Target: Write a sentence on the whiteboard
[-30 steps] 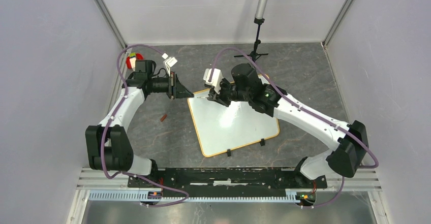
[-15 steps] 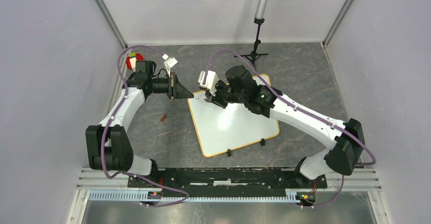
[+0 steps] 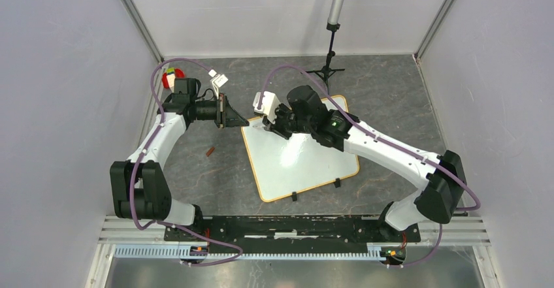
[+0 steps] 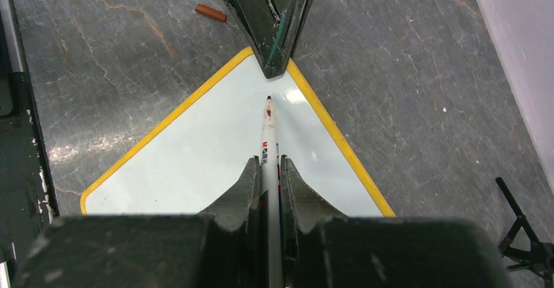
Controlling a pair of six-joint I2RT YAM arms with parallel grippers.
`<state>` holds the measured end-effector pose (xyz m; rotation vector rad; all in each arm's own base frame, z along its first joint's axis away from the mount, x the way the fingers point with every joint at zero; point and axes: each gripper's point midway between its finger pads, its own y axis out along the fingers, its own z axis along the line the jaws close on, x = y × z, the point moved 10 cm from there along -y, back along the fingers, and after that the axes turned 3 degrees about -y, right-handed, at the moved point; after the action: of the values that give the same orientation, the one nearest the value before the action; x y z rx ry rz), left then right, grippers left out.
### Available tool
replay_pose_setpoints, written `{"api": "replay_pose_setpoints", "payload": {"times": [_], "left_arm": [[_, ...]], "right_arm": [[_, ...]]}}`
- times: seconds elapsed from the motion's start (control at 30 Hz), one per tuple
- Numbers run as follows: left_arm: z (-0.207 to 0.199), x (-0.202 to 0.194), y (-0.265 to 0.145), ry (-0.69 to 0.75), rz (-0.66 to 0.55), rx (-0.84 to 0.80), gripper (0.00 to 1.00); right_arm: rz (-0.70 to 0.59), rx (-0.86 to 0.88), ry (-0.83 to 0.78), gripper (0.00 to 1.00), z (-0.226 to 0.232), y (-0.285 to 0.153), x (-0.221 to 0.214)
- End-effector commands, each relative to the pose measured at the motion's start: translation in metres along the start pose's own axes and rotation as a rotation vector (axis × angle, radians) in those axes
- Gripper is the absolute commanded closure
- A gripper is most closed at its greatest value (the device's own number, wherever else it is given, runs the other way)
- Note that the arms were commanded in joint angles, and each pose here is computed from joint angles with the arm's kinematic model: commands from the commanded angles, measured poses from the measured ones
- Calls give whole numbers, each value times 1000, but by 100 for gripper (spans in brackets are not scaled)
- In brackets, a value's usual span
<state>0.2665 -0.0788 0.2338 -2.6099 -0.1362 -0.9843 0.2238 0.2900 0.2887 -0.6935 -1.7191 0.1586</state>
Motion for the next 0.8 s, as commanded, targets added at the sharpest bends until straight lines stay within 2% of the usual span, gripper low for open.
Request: {"api": "replay_pose_setpoints", "payload": {"times": [0.0, 0.43, 0.77], "left_arm": [[-3, 2, 0, 32, -10, -5, 97], [-3, 3, 1, 34, -8, -5, 97], [-3, 4, 0, 36, -10, -2, 97]], "right_arm": [[-35, -52, -15, 100, -8, -1, 17], [-14, -37, -29, 100, -6, 10, 17], [35, 14, -46, 100, 7, 16, 2]]}}
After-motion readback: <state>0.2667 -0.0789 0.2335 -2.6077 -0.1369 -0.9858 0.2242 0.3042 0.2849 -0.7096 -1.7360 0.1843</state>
